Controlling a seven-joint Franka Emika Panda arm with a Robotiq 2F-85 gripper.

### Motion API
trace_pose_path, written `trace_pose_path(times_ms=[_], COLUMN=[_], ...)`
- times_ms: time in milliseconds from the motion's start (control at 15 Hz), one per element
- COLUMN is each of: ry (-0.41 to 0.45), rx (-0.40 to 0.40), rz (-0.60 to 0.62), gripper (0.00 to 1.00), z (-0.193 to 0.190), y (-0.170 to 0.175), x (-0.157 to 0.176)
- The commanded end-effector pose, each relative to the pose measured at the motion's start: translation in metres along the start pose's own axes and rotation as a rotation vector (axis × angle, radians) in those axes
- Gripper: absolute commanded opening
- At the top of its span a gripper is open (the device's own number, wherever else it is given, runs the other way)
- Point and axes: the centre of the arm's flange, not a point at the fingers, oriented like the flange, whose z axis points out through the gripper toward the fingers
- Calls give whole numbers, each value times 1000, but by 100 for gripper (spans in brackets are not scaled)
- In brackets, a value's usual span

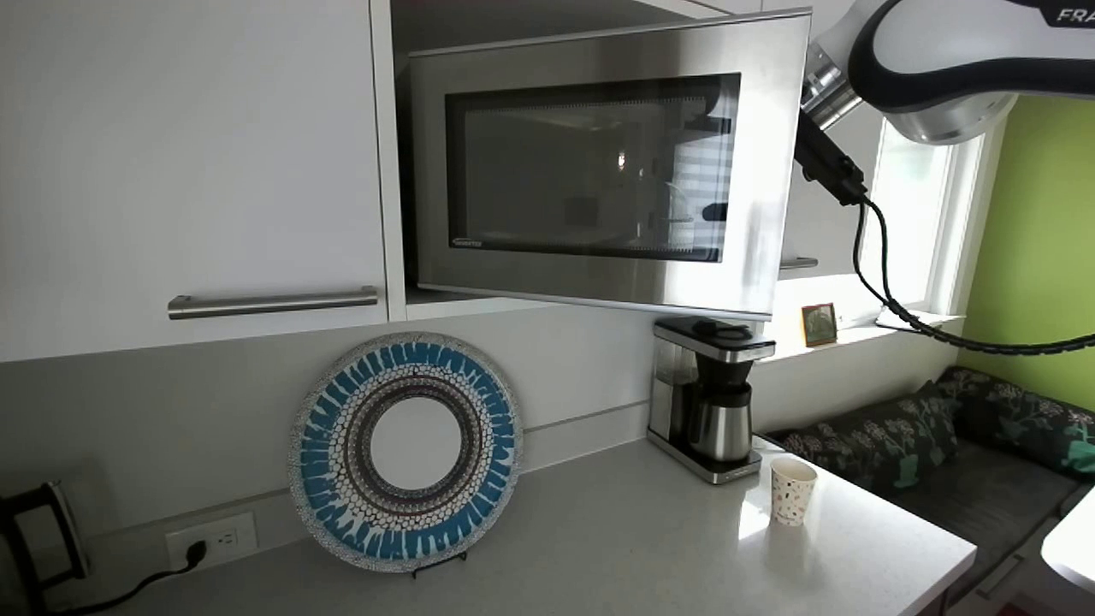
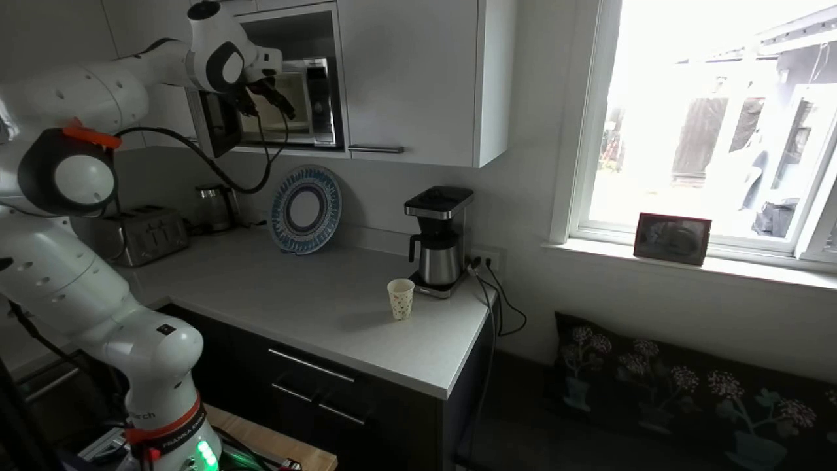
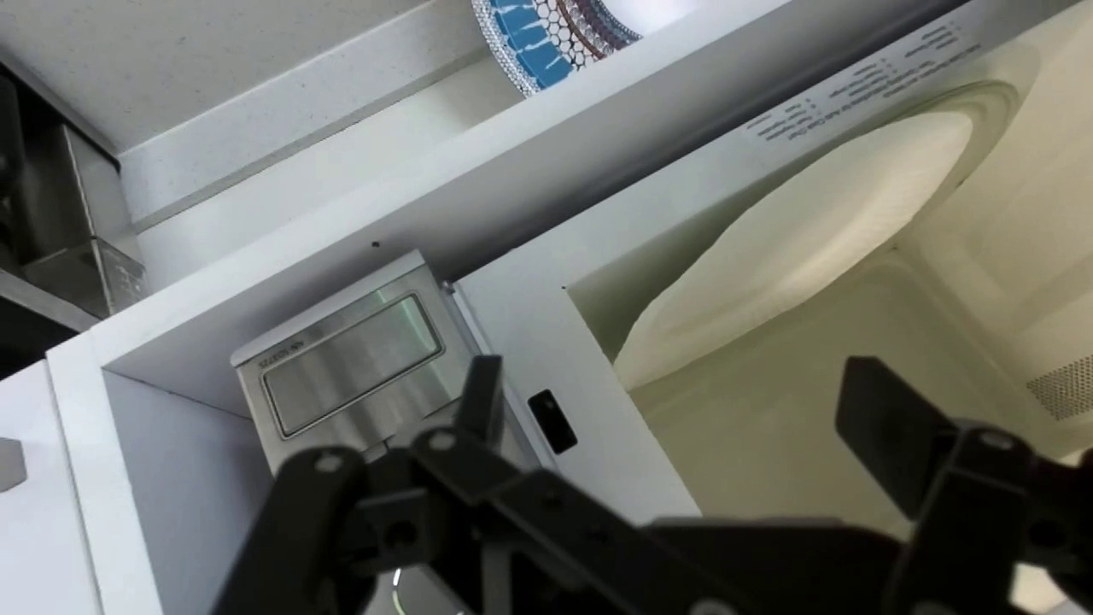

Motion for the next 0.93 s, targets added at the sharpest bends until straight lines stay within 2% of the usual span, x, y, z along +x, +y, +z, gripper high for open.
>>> trace_pose_path(times_ms=[0,133,333,467,600,867], ry=[-15,-78,-178,-209,-226,-195], rx=[1,-13,-91,-123,-129,-98], rz=[-17,-58,-117,-158,-214,-363], gripper=[100,100,100,100,100,100], z=[-8,-29,-60,-79,-101,-148], y=[-3,-7,-4,1,2,-12], x=[2,7,13,18,23,25])
